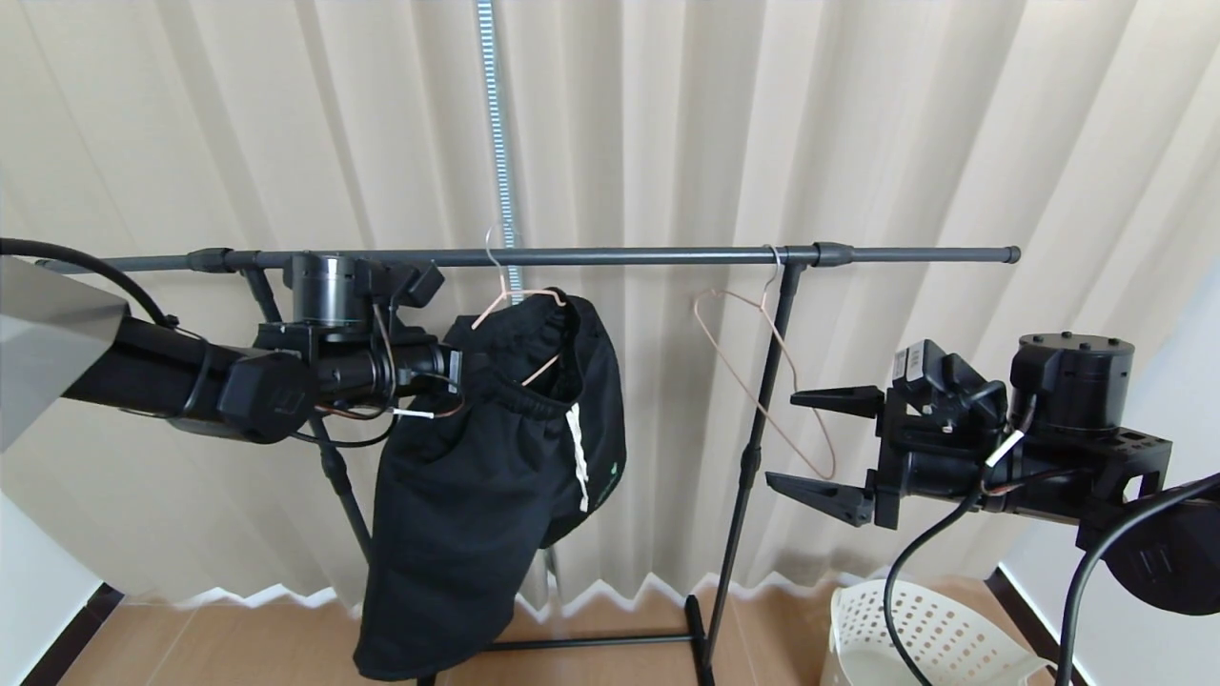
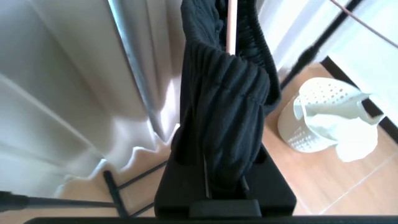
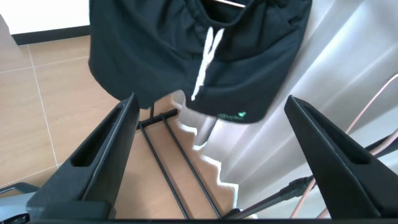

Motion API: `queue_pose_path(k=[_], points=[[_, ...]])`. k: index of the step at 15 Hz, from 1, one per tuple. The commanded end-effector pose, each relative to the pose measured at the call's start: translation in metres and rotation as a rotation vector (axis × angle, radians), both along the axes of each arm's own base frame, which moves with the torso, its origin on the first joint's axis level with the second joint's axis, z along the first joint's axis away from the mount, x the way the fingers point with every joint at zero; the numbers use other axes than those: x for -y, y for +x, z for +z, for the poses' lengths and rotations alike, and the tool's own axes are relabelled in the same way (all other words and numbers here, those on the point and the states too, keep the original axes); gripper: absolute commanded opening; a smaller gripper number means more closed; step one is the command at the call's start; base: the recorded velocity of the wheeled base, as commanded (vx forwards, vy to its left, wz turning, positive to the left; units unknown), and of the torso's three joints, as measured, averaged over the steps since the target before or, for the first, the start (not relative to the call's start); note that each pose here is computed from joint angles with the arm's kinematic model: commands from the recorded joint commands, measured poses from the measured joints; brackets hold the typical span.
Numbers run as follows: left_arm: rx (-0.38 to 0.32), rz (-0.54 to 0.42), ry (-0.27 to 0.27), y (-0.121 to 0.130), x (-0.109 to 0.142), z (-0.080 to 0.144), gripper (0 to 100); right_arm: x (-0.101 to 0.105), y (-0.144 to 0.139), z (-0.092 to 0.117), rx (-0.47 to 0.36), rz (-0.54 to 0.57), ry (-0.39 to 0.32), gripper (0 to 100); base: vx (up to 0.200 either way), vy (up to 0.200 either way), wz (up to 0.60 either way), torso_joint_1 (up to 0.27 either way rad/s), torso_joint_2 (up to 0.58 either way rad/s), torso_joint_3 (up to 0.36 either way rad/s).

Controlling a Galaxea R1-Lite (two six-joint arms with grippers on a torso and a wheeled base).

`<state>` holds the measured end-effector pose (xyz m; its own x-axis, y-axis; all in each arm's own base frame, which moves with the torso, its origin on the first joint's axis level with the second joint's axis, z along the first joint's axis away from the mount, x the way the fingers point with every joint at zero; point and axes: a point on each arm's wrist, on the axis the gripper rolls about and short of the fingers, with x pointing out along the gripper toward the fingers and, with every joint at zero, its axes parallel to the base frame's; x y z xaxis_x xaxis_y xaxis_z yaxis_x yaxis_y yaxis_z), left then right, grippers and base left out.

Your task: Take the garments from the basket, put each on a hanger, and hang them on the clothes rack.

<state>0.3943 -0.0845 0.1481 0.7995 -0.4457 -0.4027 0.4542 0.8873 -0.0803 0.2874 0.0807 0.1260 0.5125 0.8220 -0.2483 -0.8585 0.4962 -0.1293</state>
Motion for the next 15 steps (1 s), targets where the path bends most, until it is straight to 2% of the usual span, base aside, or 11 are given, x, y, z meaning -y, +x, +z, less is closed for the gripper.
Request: queue_pose_path(k=[1, 13, 14, 15], points=[[-0.033, 0.011, -0.021, 0.019, 0.006, -0.018, 0, 0.0, 0.0, -0.001, -0.003, 0.001, -0.001, 100, 0.0, 0.0, 0.0, 0.0, 0.0, 0.0], [-0.05, 0.017, -0.044, 0.042, 0.012, -0.037, 0, -0.001, 0.005, -0.007, -0.021, 0.001, -0.005, 100, 0.0, 0.0, 0.0, 0.0, 0.0, 0.0], [-0.047, 0.02, -0.055, 0.042, 0.012, -0.037, 100, -0.001, 0.005, -0.007, -0.021, 0.001, -0.005, 100, 0.0, 0.0, 0.0, 0.0, 0.0, 0.0], [-0.034, 0.023, -0.074, 0.042, 0.012, -0.033, 100, -0.001, 0.005, -0.007, -0.021, 0.001, -0.005, 100, 0.0, 0.0, 0.0, 0.0, 0.0, 0.0]])
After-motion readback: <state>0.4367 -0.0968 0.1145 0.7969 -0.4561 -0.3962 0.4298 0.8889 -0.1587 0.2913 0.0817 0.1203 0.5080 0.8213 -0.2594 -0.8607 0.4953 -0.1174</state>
